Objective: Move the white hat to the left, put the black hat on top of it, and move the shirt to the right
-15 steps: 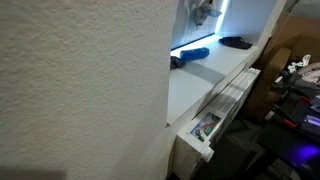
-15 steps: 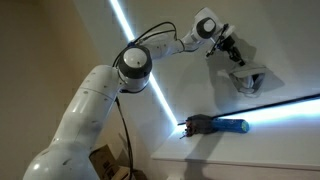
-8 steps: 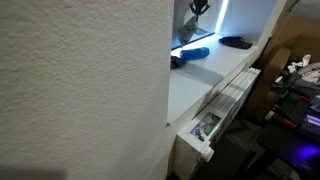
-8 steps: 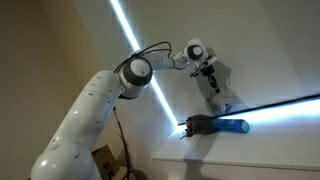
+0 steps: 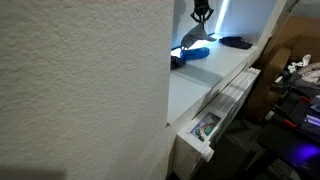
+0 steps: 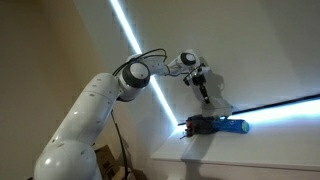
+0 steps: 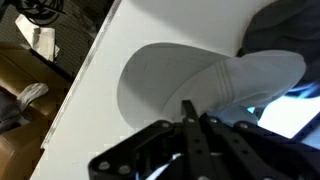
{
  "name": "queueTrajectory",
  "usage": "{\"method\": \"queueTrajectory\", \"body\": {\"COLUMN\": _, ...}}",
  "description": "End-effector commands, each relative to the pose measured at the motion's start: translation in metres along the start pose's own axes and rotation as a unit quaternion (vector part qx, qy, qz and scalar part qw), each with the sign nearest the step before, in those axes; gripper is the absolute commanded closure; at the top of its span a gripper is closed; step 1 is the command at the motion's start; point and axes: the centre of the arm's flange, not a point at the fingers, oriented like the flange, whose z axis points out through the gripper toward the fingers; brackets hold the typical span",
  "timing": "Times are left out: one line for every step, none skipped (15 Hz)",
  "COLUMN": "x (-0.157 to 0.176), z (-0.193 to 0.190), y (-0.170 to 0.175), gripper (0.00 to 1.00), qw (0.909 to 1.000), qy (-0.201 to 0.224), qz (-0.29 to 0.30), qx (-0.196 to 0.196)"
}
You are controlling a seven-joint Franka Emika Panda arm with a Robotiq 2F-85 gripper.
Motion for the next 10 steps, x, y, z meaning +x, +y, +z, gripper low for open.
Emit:
{"method": "queueTrajectory", "body": {"x": -0.027, "z": -0.015, "y": 0.029, "gripper": 0.99, "qw": 0.9951, "qy": -0.021, "qz": -0.095, "qx": -0.022}}
{"method": "queueTrajectory", "body": {"x": -0.031, "z": -0.015, "y": 0.029, "gripper": 0.99, "qw": 0.9921, "qy": -0.028, "qz": -0.12, "qx": -0.026}}
{"method": "queueTrajectory", "body": {"x": -0.036, "z": -0.014, "y": 0.029, "gripper": 0.99, "qw": 0.9884, "qy": -0.035, "qz": -0.144, "qx": -0.031}}
{"method": "queueTrajectory", "body": {"x": -0.04, "z": -0.011, "y": 0.03, "gripper": 0.99, "qw": 0.9841, "qy": -0.043, "qz": -0.169, "qx": -0.035}}
{"method": "queueTrajectory", "body": {"x": -0.044, "z": -0.008, "y": 0.03, "gripper": 0.99, "qw": 0.979, "qy": -0.052, "qz": -0.193, "qx": -0.039}}
{"method": "queueTrajectory", "body": {"x": -0.045, "z": -0.004, "y": 0.03, "gripper": 0.99, "qw": 0.9732, "qy": -0.061, "qz": -0.217, "qx": -0.044}}
{"method": "queueTrajectory", "body": {"x": -0.046, "z": -0.002, "y": 0.03, "gripper": 0.99, "qw": 0.9665, "qy": -0.071, "qz": -0.242, "qx": -0.049}}
{"method": "queueTrajectory", "body": {"x": -0.045, "z": 0.002, "y": 0.028, "gripper": 0.99, "qw": 0.9595, "qy": -0.08, "qz": -0.264, "qx": -0.055}}
{"method": "queueTrajectory", "body": {"x": -0.045, "z": 0.004, "y": 0.028, "gripper": 0.89, "qw": 0.952, "qy": -0.092, "qz": -0.284, "qx": -0.069}}
{"method": "queueTrajectory", "body": {"x": -0.038, "z": 0.0, "y": 0.014, "gripper": 0.96, "qw": 0.9651, "qy": -0.076, "qz": -0.246, "qx": -0.046}}
